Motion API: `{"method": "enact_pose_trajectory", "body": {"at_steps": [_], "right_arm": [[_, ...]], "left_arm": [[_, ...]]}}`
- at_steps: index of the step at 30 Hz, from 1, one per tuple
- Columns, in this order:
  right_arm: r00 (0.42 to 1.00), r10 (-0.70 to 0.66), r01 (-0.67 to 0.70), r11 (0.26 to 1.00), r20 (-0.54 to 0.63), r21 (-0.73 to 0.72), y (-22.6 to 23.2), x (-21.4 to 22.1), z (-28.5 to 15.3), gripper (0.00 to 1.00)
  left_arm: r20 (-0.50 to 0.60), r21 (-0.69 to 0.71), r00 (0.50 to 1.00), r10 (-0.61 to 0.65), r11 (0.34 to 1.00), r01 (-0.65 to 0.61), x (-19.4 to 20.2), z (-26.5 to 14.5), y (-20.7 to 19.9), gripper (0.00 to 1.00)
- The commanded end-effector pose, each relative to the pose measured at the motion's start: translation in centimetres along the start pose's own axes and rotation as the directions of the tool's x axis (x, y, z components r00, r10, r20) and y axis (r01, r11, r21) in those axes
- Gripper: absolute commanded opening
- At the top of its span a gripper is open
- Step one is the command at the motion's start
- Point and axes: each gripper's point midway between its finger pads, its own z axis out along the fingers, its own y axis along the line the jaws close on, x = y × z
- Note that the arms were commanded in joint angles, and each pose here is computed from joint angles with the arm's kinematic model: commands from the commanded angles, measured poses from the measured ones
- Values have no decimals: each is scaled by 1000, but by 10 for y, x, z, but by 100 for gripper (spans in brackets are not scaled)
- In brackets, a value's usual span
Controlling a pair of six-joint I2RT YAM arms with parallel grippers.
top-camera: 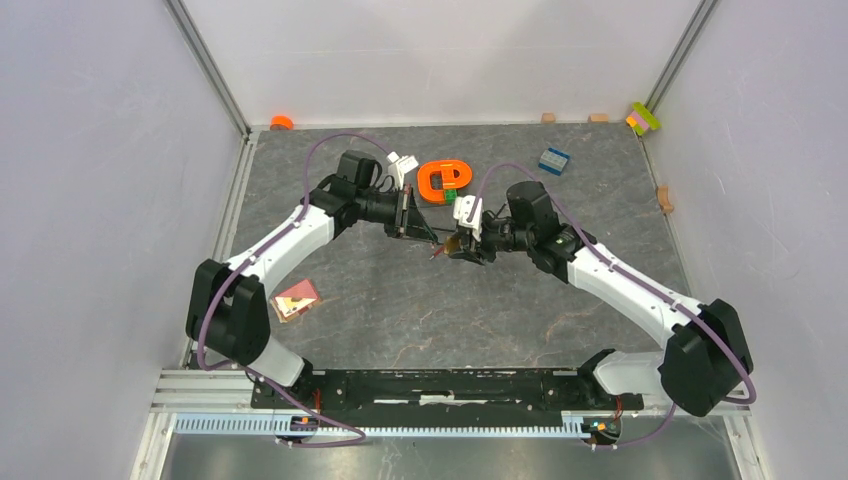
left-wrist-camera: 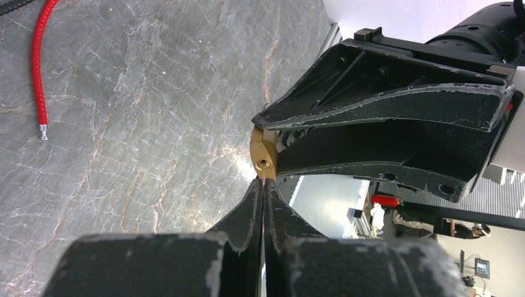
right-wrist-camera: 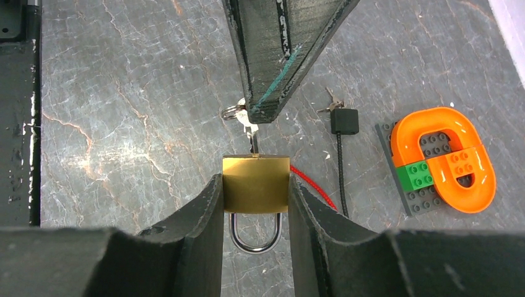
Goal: Unlock with the key
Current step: Unlock the lock.
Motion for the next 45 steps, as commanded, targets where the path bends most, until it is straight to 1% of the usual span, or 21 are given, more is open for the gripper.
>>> {"method": "enact_pose_trajectory", "body": {"at_steps": [1, 5, 7, 11, 18, 22, 25, 27, 35, 41, 45], "right_arm": [[993, -43, 38, 998, 112, 41, -13, -33, 4, 0], [994, -23, 20, 999, 107, 29, -11, -29, 7, 0], [991, -26, 21, 999, 132, 36, -14, -36, 8, 0], [986, -19, 25, 999, 163, -37, -3, -41, 11, 0], [981, -73, 99, 985, 183, -138, 17, -40, 9, 0], [977, -89, 114, 986, 192, -124, 18, -41, 6, 0], [983, -60, 75, 994, 172, -85, 11, -38, 6, 0], [982, -54, 63, 997, 180, -44, 3, -41, 7, 0], [987, 16, -23, 999, 160, 42, -17, -39, 9, 0], [985, 55, -66, 996, 162, 68, -23, -37, 10, 0], [978, 93, -105, 993, 186, 55, -23, -37, 9, 0]], "left_arm": [[2, 6, 1000, -29, 1000, 29, -1, 8, 2, 2], [7, 10, 1000, -30, 1000, 30, -1, 8, 2, 2], [9, 10, 1000, -26, 1000, 26, 0, 8, 3, 2], [4, 13, 1000, 0, 1000, 0, 3, 9, 6, 2], [-5, -4, 1000, 30, 1000, -30, 6, 9, 11, 2], [-11, -12, 1000, 26, 1000, -27, 9, 10, 15, 2], [-7, -18, 1000, 23, 1000, -23, 11, 9, 15, 2], [3, -21, 1000, 29, 999, -28, 11, 7, 13, 2], [53, -30, 998, 22, 999, -21, 6, 4, 10, 2], [86, -36, 996, 19, 999, -16, 4, 4, 12, 2], [85, -15, 996, 34, 999, -33, 4, 5, 9, 2]]}}
